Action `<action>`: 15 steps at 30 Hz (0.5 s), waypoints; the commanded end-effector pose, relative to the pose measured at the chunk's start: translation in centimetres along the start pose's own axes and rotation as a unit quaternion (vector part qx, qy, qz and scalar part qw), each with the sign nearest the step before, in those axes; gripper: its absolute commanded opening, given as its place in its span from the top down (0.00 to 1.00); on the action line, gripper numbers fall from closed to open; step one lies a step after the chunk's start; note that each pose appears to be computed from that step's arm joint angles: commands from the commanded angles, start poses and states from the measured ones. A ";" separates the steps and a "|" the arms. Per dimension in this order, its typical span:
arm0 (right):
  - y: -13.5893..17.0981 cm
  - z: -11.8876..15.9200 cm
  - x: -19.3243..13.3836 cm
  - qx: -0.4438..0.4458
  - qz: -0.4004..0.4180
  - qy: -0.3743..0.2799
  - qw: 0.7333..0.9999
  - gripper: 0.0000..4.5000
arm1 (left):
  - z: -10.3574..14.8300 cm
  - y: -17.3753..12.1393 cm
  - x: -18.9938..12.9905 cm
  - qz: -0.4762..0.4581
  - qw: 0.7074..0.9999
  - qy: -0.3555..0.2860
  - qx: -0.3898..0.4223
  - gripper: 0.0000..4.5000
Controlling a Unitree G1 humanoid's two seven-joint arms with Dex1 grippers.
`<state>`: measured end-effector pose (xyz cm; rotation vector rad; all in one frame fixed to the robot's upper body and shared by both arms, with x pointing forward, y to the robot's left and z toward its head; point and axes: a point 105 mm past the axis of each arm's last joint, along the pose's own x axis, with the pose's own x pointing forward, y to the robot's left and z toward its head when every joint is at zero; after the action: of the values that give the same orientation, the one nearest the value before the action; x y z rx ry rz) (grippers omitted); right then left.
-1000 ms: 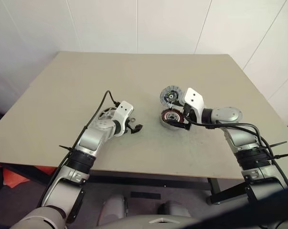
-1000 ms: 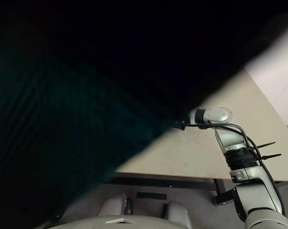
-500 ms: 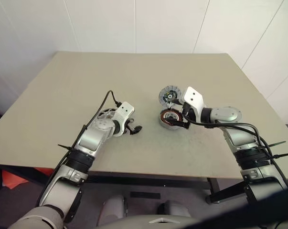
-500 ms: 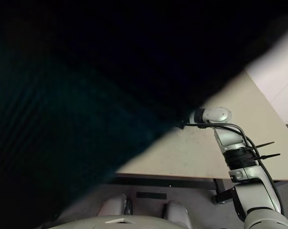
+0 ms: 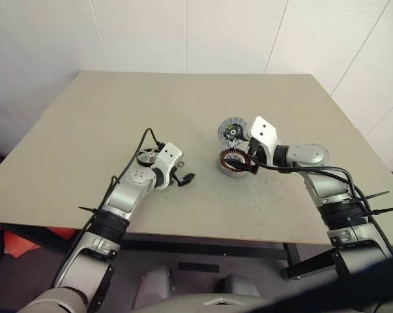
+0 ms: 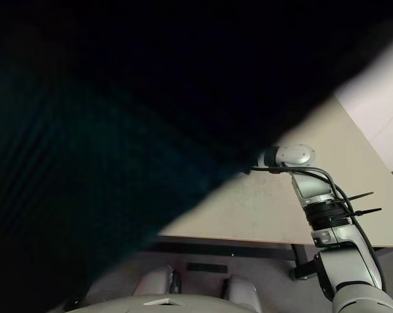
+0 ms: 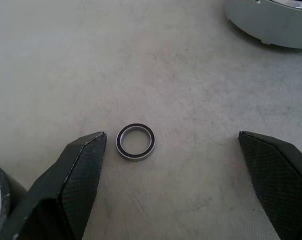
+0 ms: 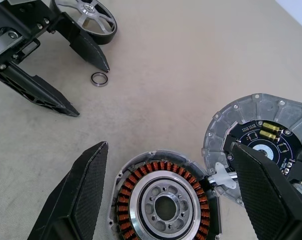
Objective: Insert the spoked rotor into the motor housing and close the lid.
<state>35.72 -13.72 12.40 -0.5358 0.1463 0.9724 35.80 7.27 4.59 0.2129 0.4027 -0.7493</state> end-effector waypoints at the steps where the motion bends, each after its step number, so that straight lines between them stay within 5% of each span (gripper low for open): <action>1: -0.8 1.5 0.1 -0.020 -0.013 -0.020 1.000 0.02 | -0.9 0.4 0.2 0.011 1.000 0.026 -0.011 0.14; 2: -0.8 1.6 0.1 -0.020 -0.014 -0.021 0.999 0.02 | -0.8 0.5 0.2 0.014 1.000 0.026 -0.010 0.20; 10: -1.1 1.9 0.3 -0.024 -0.020 -0.025 0.999 0.02 | -1.0 0.9 0.2 0.025 0.999 0.035 -0.007 0.20; 15: -1.2 2.0 0.3 -0.026 -0.023 -0.027 0.999 0.02 | -1.0 1.1 0.2 0.030 0.999 0.038 -0.011 0.46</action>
<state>36.17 -13.37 12.65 -0.5348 0.1267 0.9578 36.51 7.69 4.72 0.2161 0.4226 -0.7022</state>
